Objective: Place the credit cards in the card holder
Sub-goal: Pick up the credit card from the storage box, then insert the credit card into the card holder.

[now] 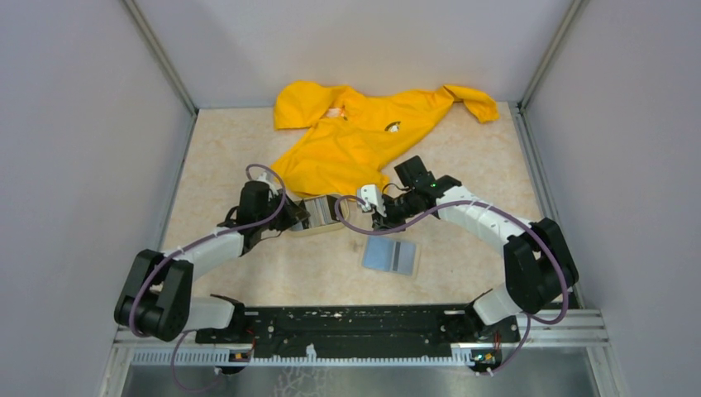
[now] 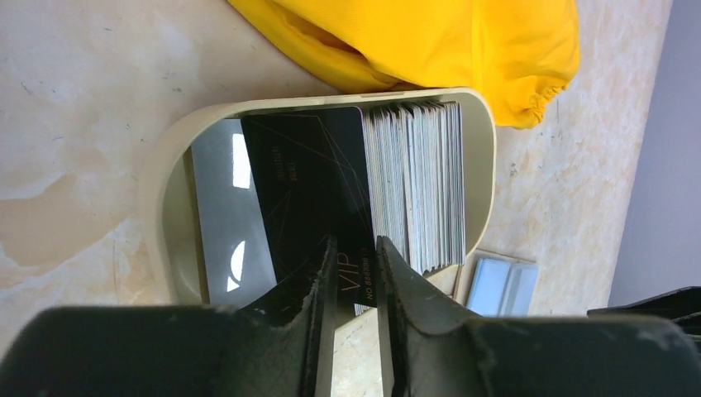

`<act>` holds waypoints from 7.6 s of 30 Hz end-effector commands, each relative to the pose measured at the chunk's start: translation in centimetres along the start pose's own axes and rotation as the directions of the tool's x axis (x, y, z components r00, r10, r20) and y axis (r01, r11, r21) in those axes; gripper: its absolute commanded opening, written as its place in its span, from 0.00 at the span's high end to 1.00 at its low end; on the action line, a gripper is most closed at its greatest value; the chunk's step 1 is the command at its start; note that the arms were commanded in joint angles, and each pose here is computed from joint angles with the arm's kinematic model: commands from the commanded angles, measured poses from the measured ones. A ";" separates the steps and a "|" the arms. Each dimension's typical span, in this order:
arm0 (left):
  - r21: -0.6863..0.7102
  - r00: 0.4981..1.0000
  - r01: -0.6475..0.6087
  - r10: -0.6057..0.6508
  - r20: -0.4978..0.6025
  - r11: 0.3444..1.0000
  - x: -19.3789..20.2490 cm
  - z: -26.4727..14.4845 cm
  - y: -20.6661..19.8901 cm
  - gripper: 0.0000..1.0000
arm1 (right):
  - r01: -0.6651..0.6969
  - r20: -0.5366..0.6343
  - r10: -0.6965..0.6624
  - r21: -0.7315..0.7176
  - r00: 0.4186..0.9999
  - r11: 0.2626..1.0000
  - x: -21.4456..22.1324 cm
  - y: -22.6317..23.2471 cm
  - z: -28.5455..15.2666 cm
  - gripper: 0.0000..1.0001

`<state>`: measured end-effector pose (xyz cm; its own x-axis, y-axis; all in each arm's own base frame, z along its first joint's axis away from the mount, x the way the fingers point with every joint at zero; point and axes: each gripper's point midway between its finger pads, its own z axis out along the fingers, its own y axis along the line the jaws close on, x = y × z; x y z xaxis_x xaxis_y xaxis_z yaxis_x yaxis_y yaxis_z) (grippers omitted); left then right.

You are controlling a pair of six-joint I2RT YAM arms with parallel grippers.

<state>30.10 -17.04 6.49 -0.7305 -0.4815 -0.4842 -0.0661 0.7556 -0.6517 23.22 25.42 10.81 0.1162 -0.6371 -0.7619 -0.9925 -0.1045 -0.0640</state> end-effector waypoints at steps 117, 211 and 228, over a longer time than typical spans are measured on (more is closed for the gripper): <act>0.810 0.800 -0.471 0.557 0.224 0.351 6.6 -13.6 -18.9 0.69 | -0.210 0.391 0.348 -0.355 0.852 0.911 -10.0 4.5 -0.7 1.00; 0.607 0.983 0.106 0.010 -0.184 0.788 14.2 0.7 -14.2 1.00 | -0.181 -0.241 0.230 0.210 0.943 0.961 10.7 0.3 -3.8 0.39; 0.506 0.981 0.080 0.023 -0.194 0.859 15.3 3.1 -12.4 1.00 | -0.210 -0.267 0.267 0.225 0.926 0.952 11.7 0.2 -3.6 0.40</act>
<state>21.48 -34.55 5.53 -0.8574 -0.3703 -0.3573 0.2180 0.3675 -0.9041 23.20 14.86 3.36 -0.1448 -0.8350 -0.5309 -0.9828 0.1836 -0.0207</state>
